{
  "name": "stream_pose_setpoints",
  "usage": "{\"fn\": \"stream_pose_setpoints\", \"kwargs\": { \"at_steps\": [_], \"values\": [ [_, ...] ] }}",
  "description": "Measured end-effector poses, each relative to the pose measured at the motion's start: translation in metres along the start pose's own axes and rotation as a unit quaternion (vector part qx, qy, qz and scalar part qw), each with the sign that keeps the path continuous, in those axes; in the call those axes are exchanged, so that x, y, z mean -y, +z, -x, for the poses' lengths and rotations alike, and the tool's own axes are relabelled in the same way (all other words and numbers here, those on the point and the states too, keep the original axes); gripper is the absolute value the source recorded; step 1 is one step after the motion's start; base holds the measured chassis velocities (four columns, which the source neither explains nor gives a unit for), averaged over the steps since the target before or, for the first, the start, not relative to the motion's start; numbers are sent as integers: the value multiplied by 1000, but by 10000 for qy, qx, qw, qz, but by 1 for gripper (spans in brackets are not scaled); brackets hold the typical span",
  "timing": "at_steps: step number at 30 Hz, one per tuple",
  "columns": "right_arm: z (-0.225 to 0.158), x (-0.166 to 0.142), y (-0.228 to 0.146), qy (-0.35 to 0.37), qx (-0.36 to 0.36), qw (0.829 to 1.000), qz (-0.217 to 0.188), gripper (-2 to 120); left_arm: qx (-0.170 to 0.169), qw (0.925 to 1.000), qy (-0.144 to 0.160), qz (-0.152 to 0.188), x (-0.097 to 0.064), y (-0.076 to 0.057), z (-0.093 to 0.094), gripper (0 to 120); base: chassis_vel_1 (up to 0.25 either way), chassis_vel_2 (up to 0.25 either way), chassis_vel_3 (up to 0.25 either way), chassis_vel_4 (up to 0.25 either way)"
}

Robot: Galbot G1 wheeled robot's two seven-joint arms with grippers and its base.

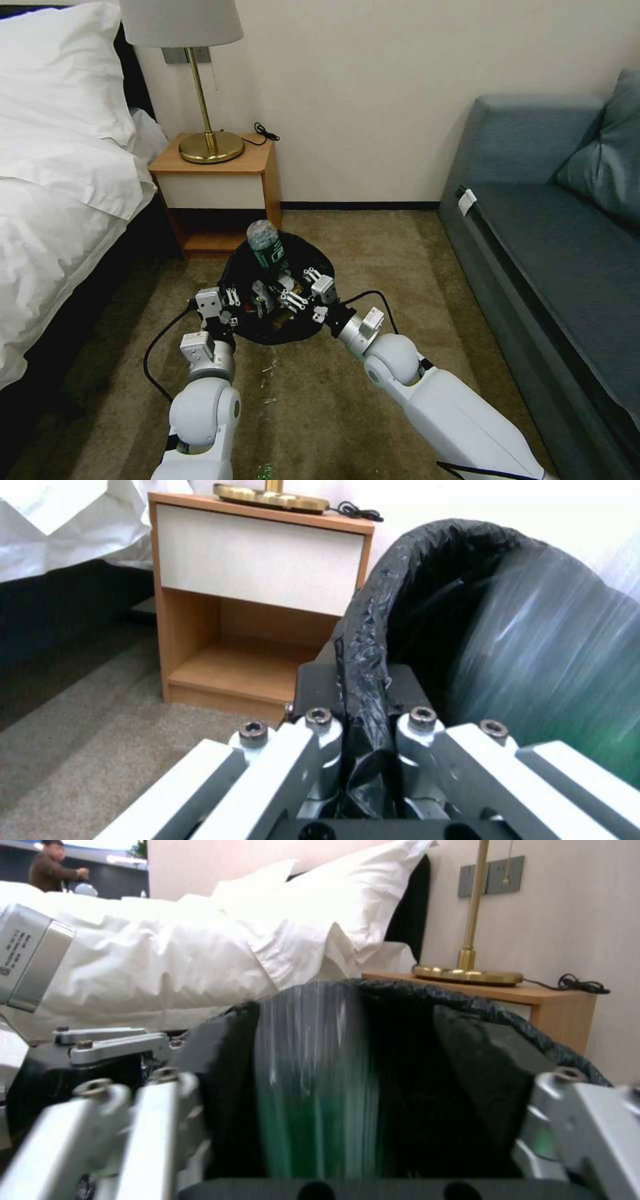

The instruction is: Pick up the trash bin, then pick up the garbage on the floor and place it into the trash bin.

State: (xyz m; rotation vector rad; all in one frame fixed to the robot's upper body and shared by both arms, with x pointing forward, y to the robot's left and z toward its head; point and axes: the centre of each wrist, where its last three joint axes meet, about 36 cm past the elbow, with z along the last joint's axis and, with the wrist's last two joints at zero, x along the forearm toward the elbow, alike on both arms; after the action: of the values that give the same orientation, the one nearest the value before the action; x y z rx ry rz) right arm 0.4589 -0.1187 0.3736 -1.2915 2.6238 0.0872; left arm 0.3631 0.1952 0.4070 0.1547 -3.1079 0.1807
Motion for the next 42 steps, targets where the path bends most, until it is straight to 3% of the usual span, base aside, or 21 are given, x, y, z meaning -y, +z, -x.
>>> {"fn": "stream_pose_setpoints", "kwargs": {
  "at_steps": [3,6,12,16,18,21,25,28,32,42],
  "values": [
    [1,1,-1,-6,19,10000,-9,79,3,10000,0,1,0,0,0,4,0,0,0,0],
    [4,4,-4,-5,74,10000,-25,93,11,10000,-1,2,0,-1,0,4,0,0,0,0],
    [8,17,-16,74,201,9997,-145,95,4,10000,-5,4,0,0,0,4,0,0,0,0],
    [10,55,-44,551,469,9965,-422,96,-12,10000,-11,-3,-1,1,1,4,0,0,0,0],
    [10,55,-44,551,469,9965,-422,96,-12,10000,-11,-3,-1,1,1,4,0,0,0,0],
    [-18,94,-61,1297,420,9886,-643,100,-21,10000,-46,-23,-2,2,2,4,0,0,0,0],
    [-43,113,-65,1691,355,9822,-740,100,-30,10000,-81,-48,-3,2,3,4,0,0,0,0],
    [-82,136,-68,2142,209,9726,-885,100,-51,9998,-155,-91,-4,3,7,4,0,0,0,0],
    [-118,141,-62,2485,72,9645,-890,99,-157,9996,-201,-158,-4,9,11,4,0,0,0,0],
    [-142,110,-18,3022,116,9519,-484,99,-371,9986,-250,-277,-8,27,30,4,0,0,0,0]
  ]
}}
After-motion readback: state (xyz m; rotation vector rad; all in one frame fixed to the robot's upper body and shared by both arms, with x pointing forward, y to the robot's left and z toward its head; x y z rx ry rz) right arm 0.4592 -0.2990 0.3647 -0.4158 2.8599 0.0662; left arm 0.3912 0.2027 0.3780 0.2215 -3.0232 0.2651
